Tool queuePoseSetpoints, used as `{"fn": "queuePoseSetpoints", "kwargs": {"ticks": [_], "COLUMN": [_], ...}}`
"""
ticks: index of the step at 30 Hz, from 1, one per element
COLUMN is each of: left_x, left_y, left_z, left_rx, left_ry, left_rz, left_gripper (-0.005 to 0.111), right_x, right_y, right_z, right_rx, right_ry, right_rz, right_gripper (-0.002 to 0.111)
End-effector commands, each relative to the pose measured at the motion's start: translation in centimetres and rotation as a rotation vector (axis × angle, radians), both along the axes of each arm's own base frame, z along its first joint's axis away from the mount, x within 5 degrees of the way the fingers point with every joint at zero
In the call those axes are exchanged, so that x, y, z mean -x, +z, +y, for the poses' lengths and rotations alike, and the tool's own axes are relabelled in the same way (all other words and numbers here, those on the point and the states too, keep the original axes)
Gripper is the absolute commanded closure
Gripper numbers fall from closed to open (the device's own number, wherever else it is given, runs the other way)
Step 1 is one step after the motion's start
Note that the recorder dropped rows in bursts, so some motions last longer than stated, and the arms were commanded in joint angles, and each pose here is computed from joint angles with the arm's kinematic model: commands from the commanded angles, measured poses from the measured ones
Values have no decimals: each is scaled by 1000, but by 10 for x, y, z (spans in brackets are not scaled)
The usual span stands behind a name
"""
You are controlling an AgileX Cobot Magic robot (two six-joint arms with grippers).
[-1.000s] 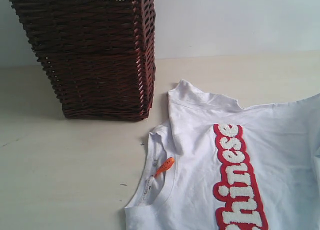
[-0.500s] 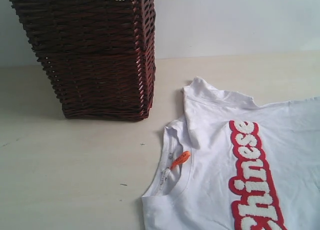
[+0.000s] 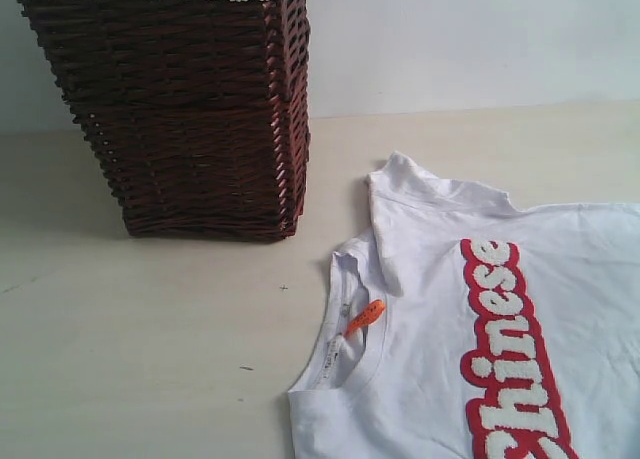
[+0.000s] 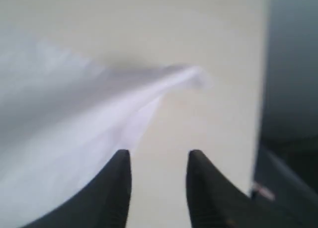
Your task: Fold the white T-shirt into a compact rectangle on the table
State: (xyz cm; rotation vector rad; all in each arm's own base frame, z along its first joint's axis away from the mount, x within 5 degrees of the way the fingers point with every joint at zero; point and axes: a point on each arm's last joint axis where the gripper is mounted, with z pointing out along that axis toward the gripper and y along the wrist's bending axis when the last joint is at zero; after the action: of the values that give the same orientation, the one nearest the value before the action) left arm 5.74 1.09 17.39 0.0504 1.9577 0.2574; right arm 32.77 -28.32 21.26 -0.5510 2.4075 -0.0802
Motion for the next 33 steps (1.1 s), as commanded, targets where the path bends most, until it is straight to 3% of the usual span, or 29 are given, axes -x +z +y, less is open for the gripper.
{"fn": "queuePoseSetpoints", "kwargs": {"ticks": [1,2,7,12,17,23,29,33], "left_x": [0,0,0,0,0,0,0,0], "left_y": [1,1,1,1,1,1,1,1], "left_z": [0,0,0,0,0,0,0,0], "left_rx": [14,14,14,14,14,14,14,14], "left_ry": [4,4,4,4,4,4,4,4], "left_rz": [-6,-6,-6,-6,-6,-6,-6,-6], "left_gripper": [107,107,107,107,107,107,107,107], "right_x": [71,86,121,130,140,160,178,183], "right_y": [-26,-36,-72,-91,-93,-95,-101,-89], "right_z": [37,45,73,72,68,69,79,87], "right_rx": [-24,-3,56,126,158,176,134,101], "right_ry": [433,456,418,327,272,360,344,329], "right_rz": [476,511,554,604,711,900,1022,1016], "right_gripper": [101,108,108,108,108,108,108,108]}}
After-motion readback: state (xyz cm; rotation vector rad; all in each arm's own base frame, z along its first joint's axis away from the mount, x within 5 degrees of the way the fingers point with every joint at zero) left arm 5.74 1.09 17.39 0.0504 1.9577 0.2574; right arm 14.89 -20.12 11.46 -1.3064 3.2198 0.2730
